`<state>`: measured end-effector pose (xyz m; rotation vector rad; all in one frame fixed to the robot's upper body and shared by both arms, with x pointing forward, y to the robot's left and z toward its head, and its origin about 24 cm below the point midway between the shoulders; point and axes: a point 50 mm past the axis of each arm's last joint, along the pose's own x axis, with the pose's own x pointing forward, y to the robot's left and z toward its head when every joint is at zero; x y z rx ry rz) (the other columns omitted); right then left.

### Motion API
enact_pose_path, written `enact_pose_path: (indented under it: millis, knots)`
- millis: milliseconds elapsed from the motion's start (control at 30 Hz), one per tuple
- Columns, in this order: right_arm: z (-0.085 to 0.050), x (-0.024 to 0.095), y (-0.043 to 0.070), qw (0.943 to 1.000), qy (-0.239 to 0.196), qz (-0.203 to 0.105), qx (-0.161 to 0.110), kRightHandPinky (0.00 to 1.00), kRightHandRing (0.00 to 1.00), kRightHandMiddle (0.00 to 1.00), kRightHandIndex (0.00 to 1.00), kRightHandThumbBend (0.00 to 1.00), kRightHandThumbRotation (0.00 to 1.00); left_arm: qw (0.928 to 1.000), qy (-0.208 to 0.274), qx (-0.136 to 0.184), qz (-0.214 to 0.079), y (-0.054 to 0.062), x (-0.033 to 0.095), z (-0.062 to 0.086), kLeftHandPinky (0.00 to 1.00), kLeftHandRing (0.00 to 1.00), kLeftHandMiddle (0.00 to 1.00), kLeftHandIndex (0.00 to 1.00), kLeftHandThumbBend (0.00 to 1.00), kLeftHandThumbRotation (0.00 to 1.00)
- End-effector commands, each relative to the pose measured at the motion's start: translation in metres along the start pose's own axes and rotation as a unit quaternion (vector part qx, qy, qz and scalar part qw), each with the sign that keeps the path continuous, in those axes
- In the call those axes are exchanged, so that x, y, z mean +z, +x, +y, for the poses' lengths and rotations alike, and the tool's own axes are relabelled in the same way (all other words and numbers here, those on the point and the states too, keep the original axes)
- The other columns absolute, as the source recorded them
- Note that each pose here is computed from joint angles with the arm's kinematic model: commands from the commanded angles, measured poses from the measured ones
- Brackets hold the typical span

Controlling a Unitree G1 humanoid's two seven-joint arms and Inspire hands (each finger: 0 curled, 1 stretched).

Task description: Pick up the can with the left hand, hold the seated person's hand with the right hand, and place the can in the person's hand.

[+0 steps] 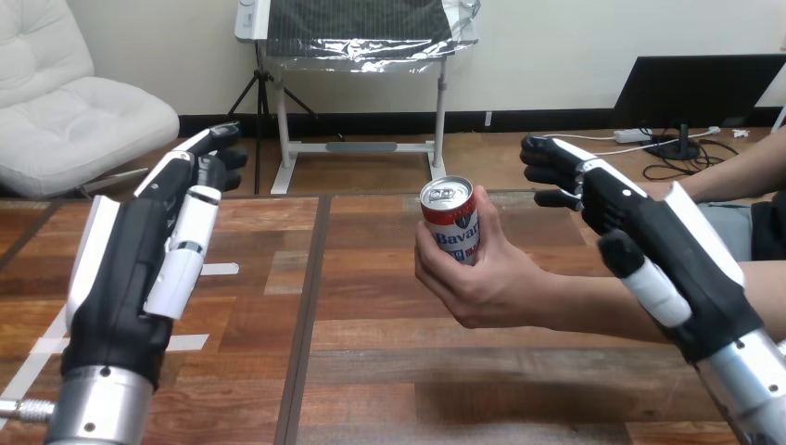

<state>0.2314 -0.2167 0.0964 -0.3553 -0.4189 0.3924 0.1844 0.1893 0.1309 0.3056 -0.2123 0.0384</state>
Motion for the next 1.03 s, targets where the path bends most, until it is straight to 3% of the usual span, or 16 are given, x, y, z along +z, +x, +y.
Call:
enact_pose_path:
  millis: [0,200,500,767,1000]
  knots:
    - [0.000,0.018,0.002,0.9981,0.022,-0.053,-0.020,0.83,0.88,0.89,0.89,0.91,1.00,0.9980,-0.017,0.010,-0.060,0.000,0.021,0.001,0.79,0.82,0.82,0.81,0.32,0.98]
    - [0.007,0.025,-0.005,0.9954,0.063,-0.061,-0.036,0.81,0.86,0.87,0.87,0.95,0.99,0.9969,-0.045,0.016,-0.063,-0.004,0.023,-0.001,0.76,0.83,0.82,0.82,0.34,0.99]
    - [0.017,0.033,-0.014,0.9912,0.091,-0.080,-0.053,0.78,0.83,0.85,0.85,0.94,0.99,0.9955,-0.063,0.021,-0.067,-0.007,0.025,-0.003,0.90,0.85,0.83,0.82,0.34,0.99]
    - [0.025,0.038,-0.023,0.9888,0.105,-0.080,-0.069,0.77,0.83,0.85,0.85,0.94,1.00,0.9943,-0.085,0.007,-0.063,-0.008,0.028,-0.008,0.97,0.87,0.85,0.83,0.34,1.00]
    - [0.031,0.037,-0.029,0.9868,0.124,-0.076,-0.070,0.78,0.83,0.84,0.84,0.91,0.99,0.9919,-0.106,-0.003,-0.071,-0.007,0.030,-0.011,0.99,0.90,0.86,0.83,0.24,1.00]
